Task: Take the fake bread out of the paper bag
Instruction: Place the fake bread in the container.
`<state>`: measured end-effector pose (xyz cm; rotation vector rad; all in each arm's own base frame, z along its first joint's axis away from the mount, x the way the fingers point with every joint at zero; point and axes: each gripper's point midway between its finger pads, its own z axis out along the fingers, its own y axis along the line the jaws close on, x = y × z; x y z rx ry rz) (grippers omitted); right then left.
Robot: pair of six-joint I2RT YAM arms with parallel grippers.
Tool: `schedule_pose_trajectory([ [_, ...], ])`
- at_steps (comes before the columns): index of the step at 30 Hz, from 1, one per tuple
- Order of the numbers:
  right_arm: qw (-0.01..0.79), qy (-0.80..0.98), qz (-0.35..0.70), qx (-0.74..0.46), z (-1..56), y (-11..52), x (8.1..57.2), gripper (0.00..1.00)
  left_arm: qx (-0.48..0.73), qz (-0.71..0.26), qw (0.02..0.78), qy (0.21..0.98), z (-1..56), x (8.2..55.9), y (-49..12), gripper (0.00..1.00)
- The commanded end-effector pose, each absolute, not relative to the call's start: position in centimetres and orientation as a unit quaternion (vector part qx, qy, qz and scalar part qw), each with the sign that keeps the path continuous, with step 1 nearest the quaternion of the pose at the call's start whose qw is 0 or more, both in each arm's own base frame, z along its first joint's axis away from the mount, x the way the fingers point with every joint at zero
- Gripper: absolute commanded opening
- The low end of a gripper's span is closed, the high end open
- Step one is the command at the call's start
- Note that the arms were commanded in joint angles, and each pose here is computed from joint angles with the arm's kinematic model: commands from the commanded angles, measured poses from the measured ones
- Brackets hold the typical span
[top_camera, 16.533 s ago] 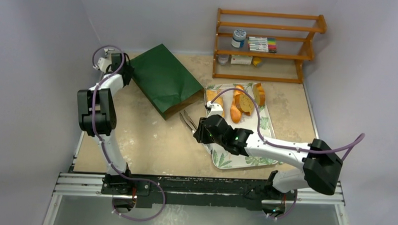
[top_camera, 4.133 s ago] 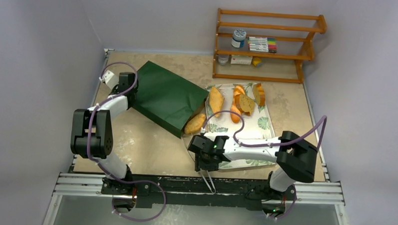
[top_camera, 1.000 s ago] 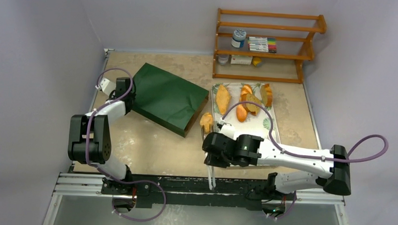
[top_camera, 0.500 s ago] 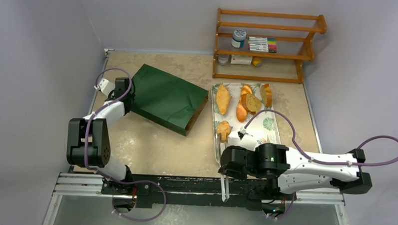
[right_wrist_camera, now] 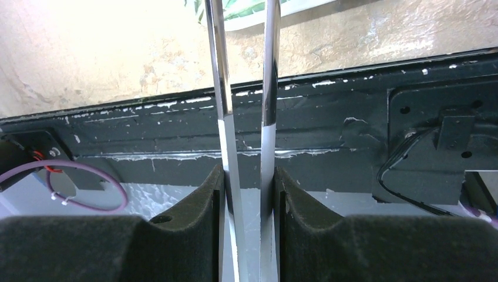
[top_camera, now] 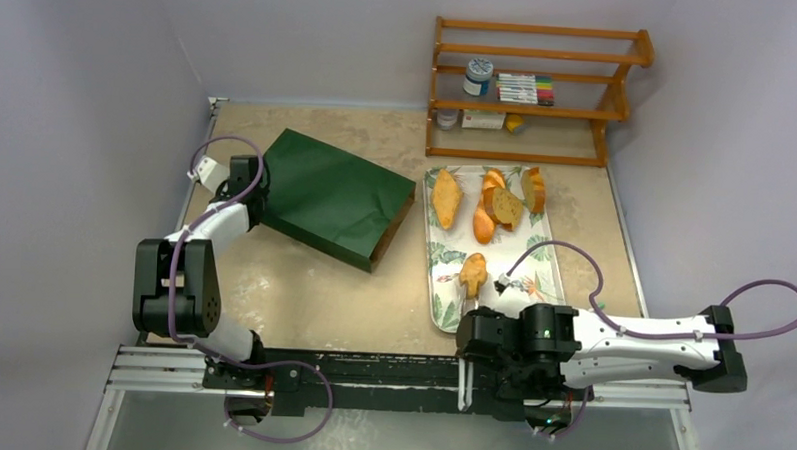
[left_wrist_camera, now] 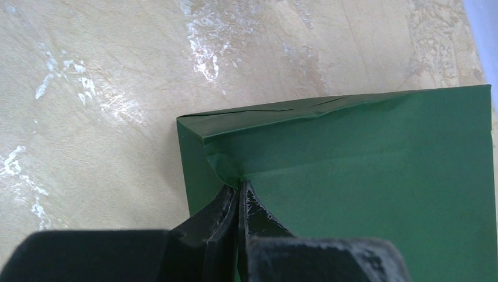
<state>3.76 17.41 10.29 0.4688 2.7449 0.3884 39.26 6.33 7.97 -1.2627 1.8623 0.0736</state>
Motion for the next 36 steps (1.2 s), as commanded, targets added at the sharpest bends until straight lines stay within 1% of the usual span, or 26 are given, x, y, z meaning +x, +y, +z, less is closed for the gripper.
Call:
schedule_pose_trajectory([
  [1, 0.171, 0.956, 0.159, 0.179, 9.6, 18.5, 4.2, 0.17, -0.508, 0.041, 0.456, 0.730, 10.4, 39.4, 7.3, 0.00],
  [9, 0.183, 0.951, 0.153, 0.196, 7.2, 17.8, 5.3, 0.26, -0.513, 0.050, 0.453, 0.727, 10.4, 38.7, 7.7, 0.00],
  [15, 0.187, 0.947, 0.167, 0.199, 6.9, 17.2, 6.0, 0.38, -0.513, 0.057, 0.450, 0.729, 10.4, 38.2, 7.8, 0.00],
  [19, 0.175, 0.953, 0.154, 0.193, 6.2, 17.4, 5.7, 0.46, -0.514, 0.056, 0.446, 0.731, 10.3, 38.0, 7.8, 0.00],
  [31, 0.166, 0.957, 0.155, 0.178, 7.5, 18.8, 5.5, 0.48, -0.519, 0.051, 0.448, 0.726, 10.9, 37.8, 8.0, 0.00],
  [36, 0.185, 0.956, 0.159, 0.163, 9.0, 19.9, 6.3, 0.47, -0.522, 0.048, 0.449, 0.724, 10.9, 37.9, 8.2, 0.00],
])
